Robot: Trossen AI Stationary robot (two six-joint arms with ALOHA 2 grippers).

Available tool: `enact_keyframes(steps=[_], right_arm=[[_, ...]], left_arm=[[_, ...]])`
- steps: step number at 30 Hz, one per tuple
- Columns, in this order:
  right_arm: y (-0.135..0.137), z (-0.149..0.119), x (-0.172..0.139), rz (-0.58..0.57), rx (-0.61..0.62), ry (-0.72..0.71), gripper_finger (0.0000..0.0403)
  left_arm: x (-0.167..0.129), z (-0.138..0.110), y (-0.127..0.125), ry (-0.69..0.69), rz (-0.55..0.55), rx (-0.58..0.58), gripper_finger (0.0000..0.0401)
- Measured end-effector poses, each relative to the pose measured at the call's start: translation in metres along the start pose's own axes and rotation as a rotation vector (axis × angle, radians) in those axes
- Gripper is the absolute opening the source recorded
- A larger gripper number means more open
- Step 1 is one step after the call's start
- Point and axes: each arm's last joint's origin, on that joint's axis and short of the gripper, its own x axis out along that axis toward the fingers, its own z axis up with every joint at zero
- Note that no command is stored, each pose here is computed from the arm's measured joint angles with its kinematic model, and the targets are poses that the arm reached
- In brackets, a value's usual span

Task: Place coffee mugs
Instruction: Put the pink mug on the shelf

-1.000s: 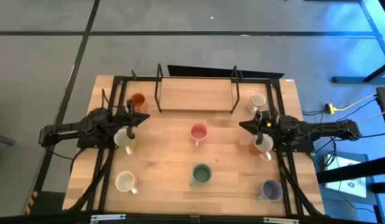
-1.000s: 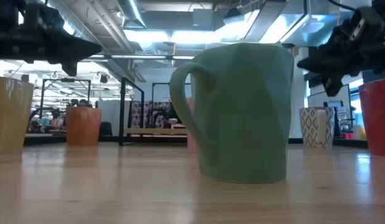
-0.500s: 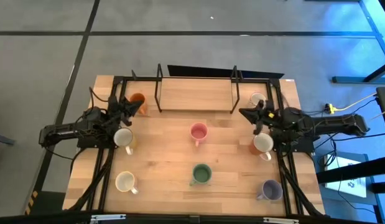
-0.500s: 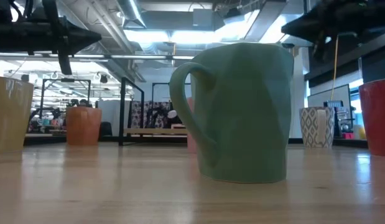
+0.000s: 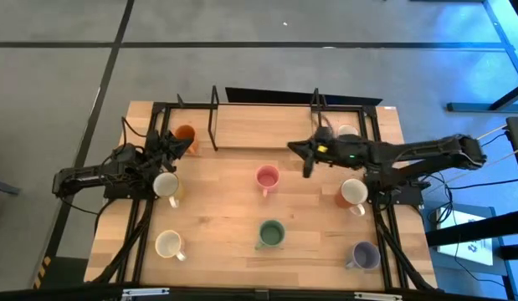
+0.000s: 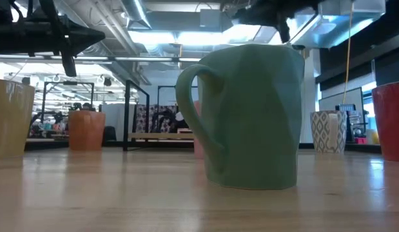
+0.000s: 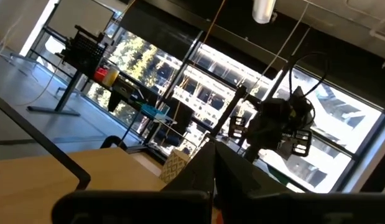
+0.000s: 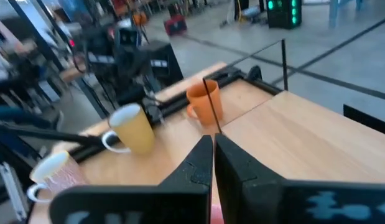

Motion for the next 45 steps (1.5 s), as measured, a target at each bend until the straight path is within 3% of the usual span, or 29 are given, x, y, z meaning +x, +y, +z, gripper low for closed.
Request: enact_keyframes(steps=[7,14,19,23,28,37,41,45], right_arm=[[0.029,0.024,0.048,-0.056,-0.156,0.213,0.0005],[0.047,0.031,0.087,-0.124,-0.252,0.478,0.0005],[0.053,0.023,0.106,-0.104,-0.239,0.635,0.0005],[0.046,0.011,0.115,-0.167,-0.093,0.741,0.0012],[0.030,-0.008,0.124,-0.245,0.050,0.907,0.0076],[0.019,-0.028,0.135,-0.333,0.043,0.988,0.0243],[0.013,-0.031,0.138,-0.383,0.024,0.966,0.0276],[0.006,-0.033,0.144,-0.382,0.048,0.982,0.0277]], left_arm=[[0.000,0.000,0.000,0.000,-0.001,0.001,0.0005],[0.000,0.000,0.000,0.004,0.001,0.002,0.0005],[0.000,-0.001,0.000,0.008,0.004,0.003,0.0005],[0.000,-0.001,0.000,0.009,0.004,0.003,0.0005],[0.000,-0.001,0.000,0.009,0.004,0.002,0.0005],[0.000,-0.001,0.001,0.014,0.007,0.003,0.0005],[0.000,-0.002,0.001,0.022,0.011,0.006,0.0005],[0.000,-0.004,0.002,0.036,0.019,0.010,0.0005]])
